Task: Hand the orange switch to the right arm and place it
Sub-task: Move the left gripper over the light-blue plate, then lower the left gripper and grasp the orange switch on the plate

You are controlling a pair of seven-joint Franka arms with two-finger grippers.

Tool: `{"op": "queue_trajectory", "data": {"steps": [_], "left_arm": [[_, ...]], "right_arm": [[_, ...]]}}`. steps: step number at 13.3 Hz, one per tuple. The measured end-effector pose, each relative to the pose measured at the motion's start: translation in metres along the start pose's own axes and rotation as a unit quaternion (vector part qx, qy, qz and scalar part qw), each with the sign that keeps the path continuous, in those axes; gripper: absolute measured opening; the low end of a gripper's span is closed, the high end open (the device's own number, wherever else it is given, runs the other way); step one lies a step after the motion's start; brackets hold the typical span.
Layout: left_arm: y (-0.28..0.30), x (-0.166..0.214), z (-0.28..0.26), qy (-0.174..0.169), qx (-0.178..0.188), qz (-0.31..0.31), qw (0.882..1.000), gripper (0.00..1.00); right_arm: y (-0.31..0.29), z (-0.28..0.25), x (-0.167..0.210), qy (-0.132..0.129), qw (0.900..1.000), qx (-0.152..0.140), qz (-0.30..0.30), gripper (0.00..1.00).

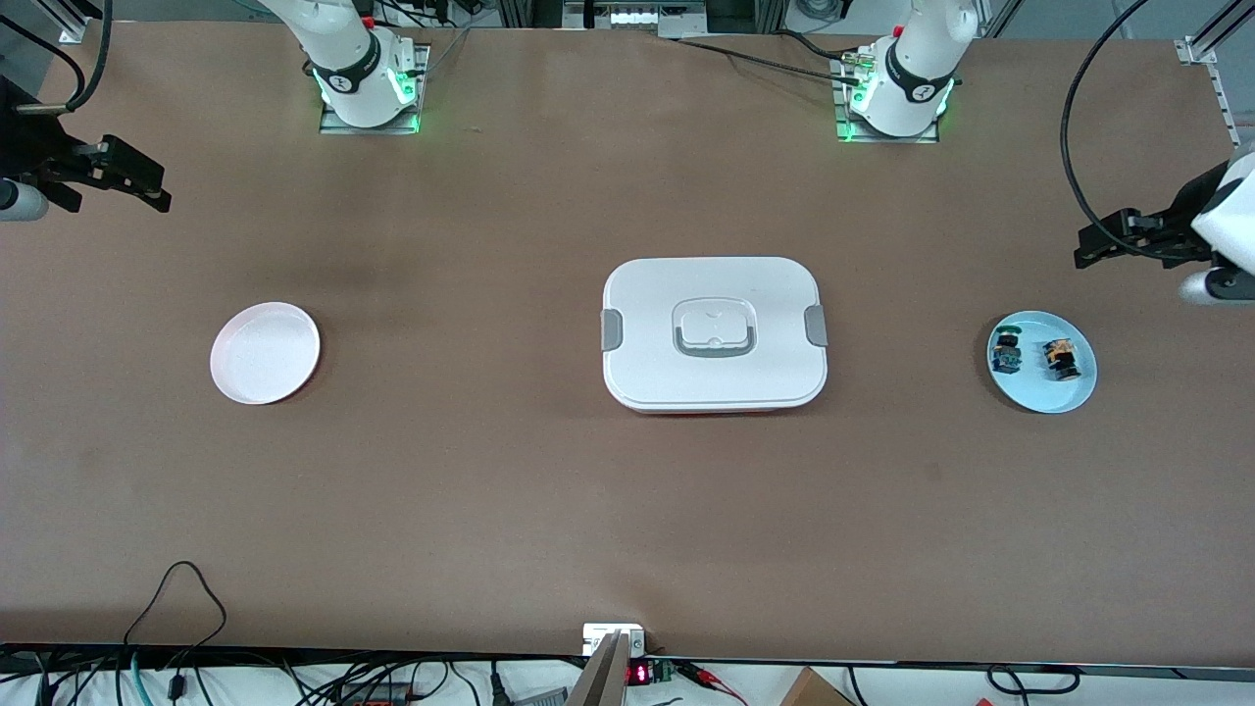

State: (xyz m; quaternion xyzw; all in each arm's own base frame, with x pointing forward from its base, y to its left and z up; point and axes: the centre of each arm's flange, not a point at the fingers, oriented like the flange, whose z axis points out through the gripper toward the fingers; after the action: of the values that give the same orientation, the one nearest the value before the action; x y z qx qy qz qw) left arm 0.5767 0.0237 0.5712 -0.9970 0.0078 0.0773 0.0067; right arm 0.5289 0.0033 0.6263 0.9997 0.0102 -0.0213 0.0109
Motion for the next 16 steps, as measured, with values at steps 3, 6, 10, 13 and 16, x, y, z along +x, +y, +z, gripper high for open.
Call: {"op": "queue_trajectory", "data": {"steps": [3,6,10,13,16], "left_arm": [[-0.036,0.021,0.048,-0.036,0.005,0.05,0.998,1.0],[-0.05,0.037,0.083,-0.067,0.025,0.12,0.99,1.0],[-0.078,0.04,0.123,-0.078,0.008,0.264,0.961,1.0],[-0.113,0.034,0.167,-0.069,-0.005,0.368,0.927,1.0],[-0.144,0.026,0.214,-0.042,-0.003,0.455,0.89,1.0]], "right_arm": [[0.0,0.0,0.0,0.0,1.0,0.0,0.0,1.0],[0.0,0.0,0.0,0.0,1.0,0.0,0.0,1.0],[0.0,0.0,0.0,0.0,1.0,0.0,0.0,1.0],[0.0,0.0,0.0,0.0,1.0,0.0,0.0,1.0],[0.0,0.0,0.0,0.0,1.0,0.0,0.0,1.0]]}}
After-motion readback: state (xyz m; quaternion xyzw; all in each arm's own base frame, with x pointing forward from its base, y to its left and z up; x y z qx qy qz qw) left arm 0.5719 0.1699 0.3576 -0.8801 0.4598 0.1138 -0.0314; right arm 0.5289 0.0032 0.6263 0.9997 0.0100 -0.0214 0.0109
